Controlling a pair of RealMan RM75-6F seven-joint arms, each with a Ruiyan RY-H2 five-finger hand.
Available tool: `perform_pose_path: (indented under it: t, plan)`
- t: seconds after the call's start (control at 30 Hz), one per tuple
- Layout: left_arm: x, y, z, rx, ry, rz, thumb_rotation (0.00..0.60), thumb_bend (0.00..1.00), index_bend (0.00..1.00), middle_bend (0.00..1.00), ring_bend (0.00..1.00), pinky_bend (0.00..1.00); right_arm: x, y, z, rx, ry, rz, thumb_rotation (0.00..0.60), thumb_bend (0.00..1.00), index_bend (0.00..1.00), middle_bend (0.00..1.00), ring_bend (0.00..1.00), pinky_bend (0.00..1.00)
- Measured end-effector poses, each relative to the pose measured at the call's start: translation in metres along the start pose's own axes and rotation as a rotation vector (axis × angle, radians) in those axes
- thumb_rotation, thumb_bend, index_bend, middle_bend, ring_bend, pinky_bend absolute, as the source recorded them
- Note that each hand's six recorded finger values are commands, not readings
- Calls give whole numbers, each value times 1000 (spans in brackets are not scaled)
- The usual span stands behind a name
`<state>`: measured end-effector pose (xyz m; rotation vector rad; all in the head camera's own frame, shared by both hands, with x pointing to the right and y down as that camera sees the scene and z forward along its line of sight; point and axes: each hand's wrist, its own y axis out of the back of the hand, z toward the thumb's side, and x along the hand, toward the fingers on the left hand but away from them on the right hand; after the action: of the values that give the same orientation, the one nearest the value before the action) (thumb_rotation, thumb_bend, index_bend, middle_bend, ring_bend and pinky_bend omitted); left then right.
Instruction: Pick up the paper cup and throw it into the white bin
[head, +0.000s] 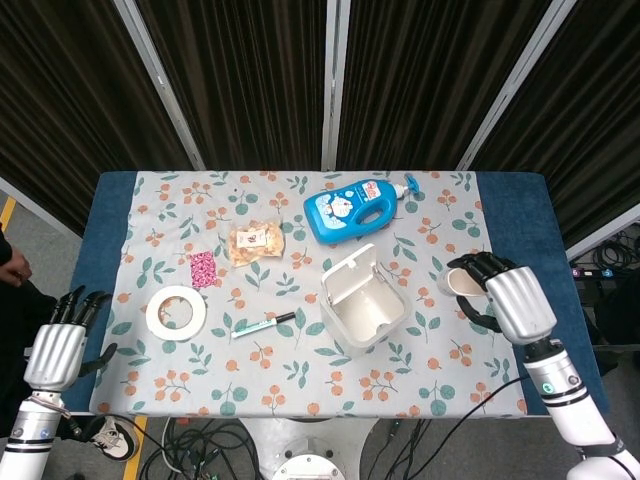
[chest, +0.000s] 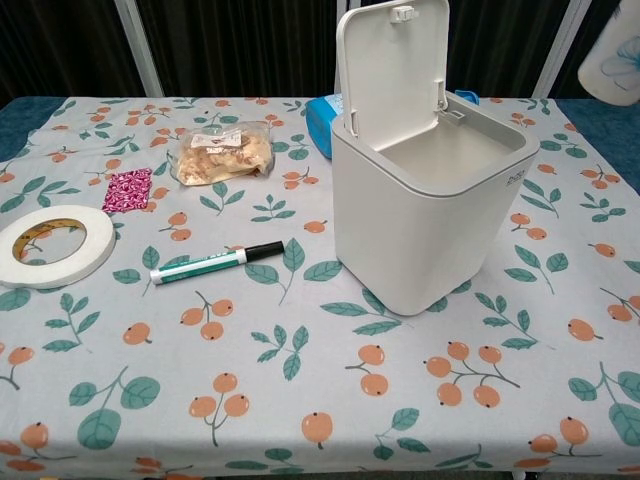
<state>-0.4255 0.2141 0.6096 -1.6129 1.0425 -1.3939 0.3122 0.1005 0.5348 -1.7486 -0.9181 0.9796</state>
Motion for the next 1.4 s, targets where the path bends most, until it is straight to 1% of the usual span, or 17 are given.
perform_pose_path:
  t: [0.1, 0.17, 0.37, 0.43, 0.5, 0.53, 0.57, 0.6, 0.67, 0.8, 0.9, 1.0, 1.1, 1.23, 1.4]
  plan:
    - [-1, -1, -1, -1, 5, -3, 600, 252, 171, 157, 30, 109, -12, 1, 21, -13, 68, 4, 600, 294, 331, 358, 320, 496]
    - [-1, -2, -3, -2, 9, -5, 600, 252, 171, 157, 30, 109, -19, -4, 34, -27, 109, 11, 600, 295, 331, 358, 320, 496]
    - [-4, -3, -7, -5, 21, -5, 600, 252, 171, 157, 30, 109, -35, -26, 68, -84, 202, 52, 600, 282, 324, 329, 316, 480]
    - [-5, -3, -9, -8, 25, -4, 600, 252, 171, 157, 30, 109, -37, -33, 75, -96, 219, 69, 600, 254, 265, 273, 255, 415]
    - [-5, -4, -11, -11, 31, -6, 600, 252, 171, 157, 30, 109, -39, -41, 80, -100, 234, 93, 600, 182, 116, 137, 89, 249]
    - [-6, -5, -12, -12, 32, -8, 600, 252, 171, 157, 30, 109, -39, -44, 82, -95, 238, 104, 600, 146, 60, 76, 37, 172]
    - [-6, -5, -12, -12, 33, -9, 600, 252, 171, 157, 30, 109, -40, -46, 83, -92, 241, 109, 600, 109, 15, 25, 4, 96]
    - [-6, -6, -13, -13, 34, -9, 600, 252, 171, 157, 30, 109, -40, -47, 84, -92, 244, 109, 600, 81, 0, 2, 0, 44]
    - [-6, -6, -13, -15, 35, -8, 600, 253, 171, 157, 30, 109, -40, -45, 84, -98, 247, 99, 600, 53, 0, 0, 0, 5]
    - [-7, -6, -13, -16, 34, -6, 600, 253, 171, 157, 30, 110, -38, -39, 82, -122, 250, 70, 600, 40, 0, 0, 0, 0]
    - [-8, -6, -13, -16, 33, -6, 600, 253, 171, 157, 30, 110, -33, -33, 74, -124, 231, 51, 600, 41, 0, 0, 0, 0]
    - [-5, -6, -12, -15, 30, -7, 600, 252, 172, 157, 30, 110, -24, -28, 57, -104, 188, 33, 600, 44, 0, 0, 0, 0]
    - [-4, -5, -11, -15, 27, -4, 600, 252, 171, 157, 30, 110, -10, -25, 33, -70, 123, 23, 600, 47, 0, 0, 0, 0]
    - [-4, -3, -9, -15, 18, 6, 600, 252, 172, 157, 30, 109, 17, -24, -7, -4, 13, 10, 600, 46, 0, 0, 0, 0]
    - [-3, 1, -5, -11, 6, 17, 600, 253, 171, 157, 30, 109, 55, -31, -59, 73, -129, 31, 600, 46, 0, 0, 0, 0]
